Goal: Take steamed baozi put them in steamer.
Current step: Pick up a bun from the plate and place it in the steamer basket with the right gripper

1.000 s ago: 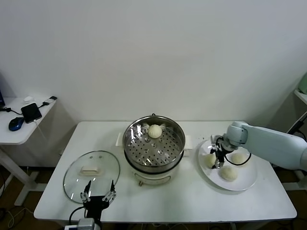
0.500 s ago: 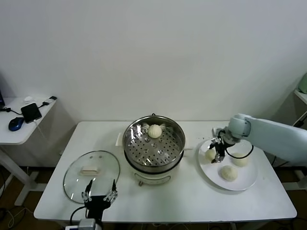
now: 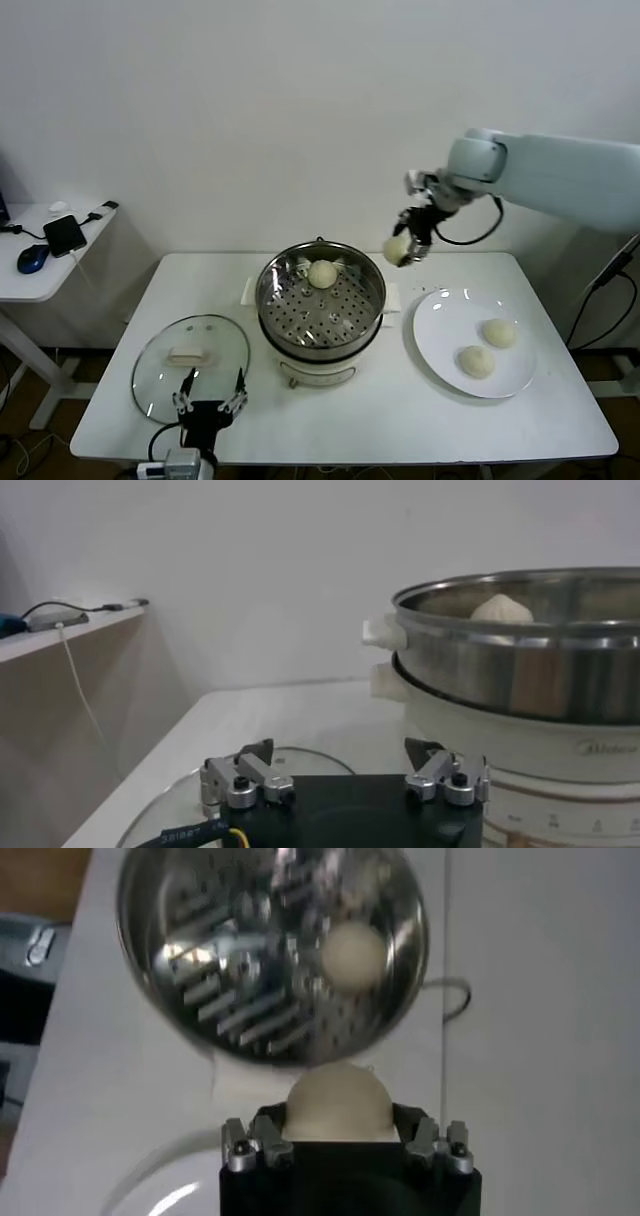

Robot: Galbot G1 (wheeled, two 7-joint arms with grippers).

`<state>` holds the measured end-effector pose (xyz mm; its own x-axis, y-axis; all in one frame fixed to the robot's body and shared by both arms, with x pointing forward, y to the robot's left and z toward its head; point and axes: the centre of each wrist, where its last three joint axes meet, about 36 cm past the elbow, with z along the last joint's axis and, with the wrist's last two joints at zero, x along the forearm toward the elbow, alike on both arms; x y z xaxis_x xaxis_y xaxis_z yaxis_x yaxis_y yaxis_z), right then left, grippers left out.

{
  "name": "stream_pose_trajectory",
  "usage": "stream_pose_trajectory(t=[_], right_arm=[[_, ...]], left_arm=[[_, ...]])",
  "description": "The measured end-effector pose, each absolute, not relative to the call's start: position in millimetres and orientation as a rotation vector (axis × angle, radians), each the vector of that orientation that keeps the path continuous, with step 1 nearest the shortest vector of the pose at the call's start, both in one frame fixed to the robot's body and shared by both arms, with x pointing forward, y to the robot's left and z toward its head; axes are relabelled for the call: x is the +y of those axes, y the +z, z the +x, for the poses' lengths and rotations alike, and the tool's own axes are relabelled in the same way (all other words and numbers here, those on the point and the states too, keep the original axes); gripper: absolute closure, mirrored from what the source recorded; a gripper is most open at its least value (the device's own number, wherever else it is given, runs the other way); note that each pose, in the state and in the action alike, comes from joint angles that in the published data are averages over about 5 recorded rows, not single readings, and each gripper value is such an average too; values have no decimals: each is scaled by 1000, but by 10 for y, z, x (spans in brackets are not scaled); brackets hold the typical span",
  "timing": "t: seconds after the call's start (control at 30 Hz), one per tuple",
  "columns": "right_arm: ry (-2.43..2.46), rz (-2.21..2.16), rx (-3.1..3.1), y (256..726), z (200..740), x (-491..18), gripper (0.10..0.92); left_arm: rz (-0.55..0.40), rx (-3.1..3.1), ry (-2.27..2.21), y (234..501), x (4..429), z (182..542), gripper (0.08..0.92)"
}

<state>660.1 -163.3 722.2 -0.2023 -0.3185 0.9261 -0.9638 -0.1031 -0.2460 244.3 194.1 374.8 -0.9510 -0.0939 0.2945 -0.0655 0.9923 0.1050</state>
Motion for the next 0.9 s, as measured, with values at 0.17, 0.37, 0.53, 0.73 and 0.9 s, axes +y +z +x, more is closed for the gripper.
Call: stream_pose_trajectory(t=[0.17,0.37,0.53,0.73,0.9], right_arm=[[1331,1451,-1519,7092,6456,-995,318],[1346,1428,-1475,6704,6354,-491,316],[1361,1393,-1472,6361,6315,-246,318],[1367,1359,-1497,6005,6321,-60,318],[1343,1351,-1518,5811,6333,58,317]], left_arm=[[119,-2835,-132,3763,1961,2457,177],[123,-2836,-126,3775,1975,2458,177],[119,-2835,-119,3770,1959,2455,177],[114,-2835,-112,3766,1938,2451,177],[115,-2832,-112,3755,1939,2449,177]])
